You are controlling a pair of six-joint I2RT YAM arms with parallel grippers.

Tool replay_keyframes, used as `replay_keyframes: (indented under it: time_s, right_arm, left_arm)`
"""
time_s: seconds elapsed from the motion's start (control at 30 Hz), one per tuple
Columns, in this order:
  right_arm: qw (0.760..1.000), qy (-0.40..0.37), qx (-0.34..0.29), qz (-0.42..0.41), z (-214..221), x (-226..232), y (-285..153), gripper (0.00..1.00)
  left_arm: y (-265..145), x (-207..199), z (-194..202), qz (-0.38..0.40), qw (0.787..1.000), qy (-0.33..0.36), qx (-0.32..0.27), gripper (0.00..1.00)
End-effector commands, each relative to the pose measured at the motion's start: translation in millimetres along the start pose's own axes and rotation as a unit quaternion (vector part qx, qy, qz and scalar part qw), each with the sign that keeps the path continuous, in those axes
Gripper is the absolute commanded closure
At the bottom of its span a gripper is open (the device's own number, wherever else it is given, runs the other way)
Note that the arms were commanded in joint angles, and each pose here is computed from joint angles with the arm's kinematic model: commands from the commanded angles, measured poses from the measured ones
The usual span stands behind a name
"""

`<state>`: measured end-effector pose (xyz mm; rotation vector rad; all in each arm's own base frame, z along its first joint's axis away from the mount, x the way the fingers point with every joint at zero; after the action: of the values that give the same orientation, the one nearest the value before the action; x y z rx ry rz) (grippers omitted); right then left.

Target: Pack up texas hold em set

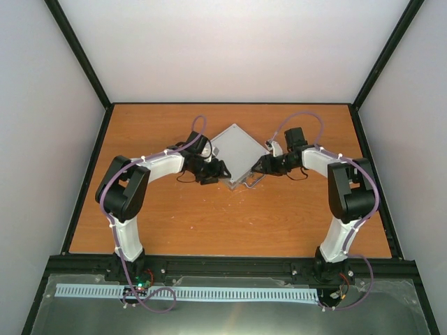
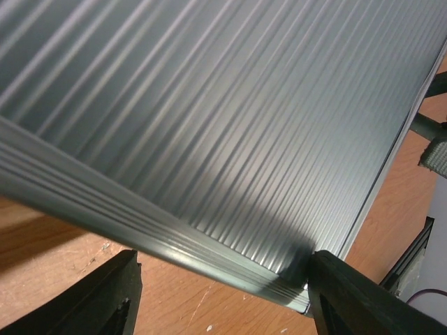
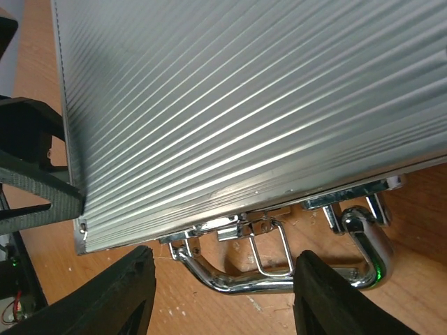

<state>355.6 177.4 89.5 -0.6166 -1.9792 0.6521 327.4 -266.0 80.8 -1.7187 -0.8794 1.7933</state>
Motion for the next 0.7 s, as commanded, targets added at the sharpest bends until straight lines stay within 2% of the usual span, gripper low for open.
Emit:
replay_keyframes:
  time_s: [0.0,0.27,0.53,0.67]
  right_arm:
    - [0.999,-0.032,0.003,0.004,-4.3,-5.0,8.7,0.45]
    - [0.999,-0.043,0.025,-0.011,6.3,-2.8,32.0,0.41]
    - [0.998,-0.034,0.044,-0.03,15.8,4.9,35.8,0.38]
    - [0.998,-0.01,0.05,-0.045,22.0,15.1,28.7,0.38]
  left_arm:
    - [4.2,1.5,15.0,-0.005,1.0,-0.001,0.024,0.33]
    - [8.1,-5.5,23.5,0.012,0.999,0.008,0.034,0.29]
    - [10.1,2.7,26.6,-0.005,1.0,-0.001,0.031,0.43]
    - [8.4,6.8,29.0,-0.013,1.0,-0.003,0.028,0.46]
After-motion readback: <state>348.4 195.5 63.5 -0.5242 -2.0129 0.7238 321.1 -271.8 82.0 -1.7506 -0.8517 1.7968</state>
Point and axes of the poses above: each gripper's point midway between its finger pads, its own y axis out along the fingers, its own x axis along the line the jaws close on, z = x × y, the point moved 3 cm from there along -y, back along the fingers, and after that the axes turned 8 degrees about -y, right-handed, at the moved point
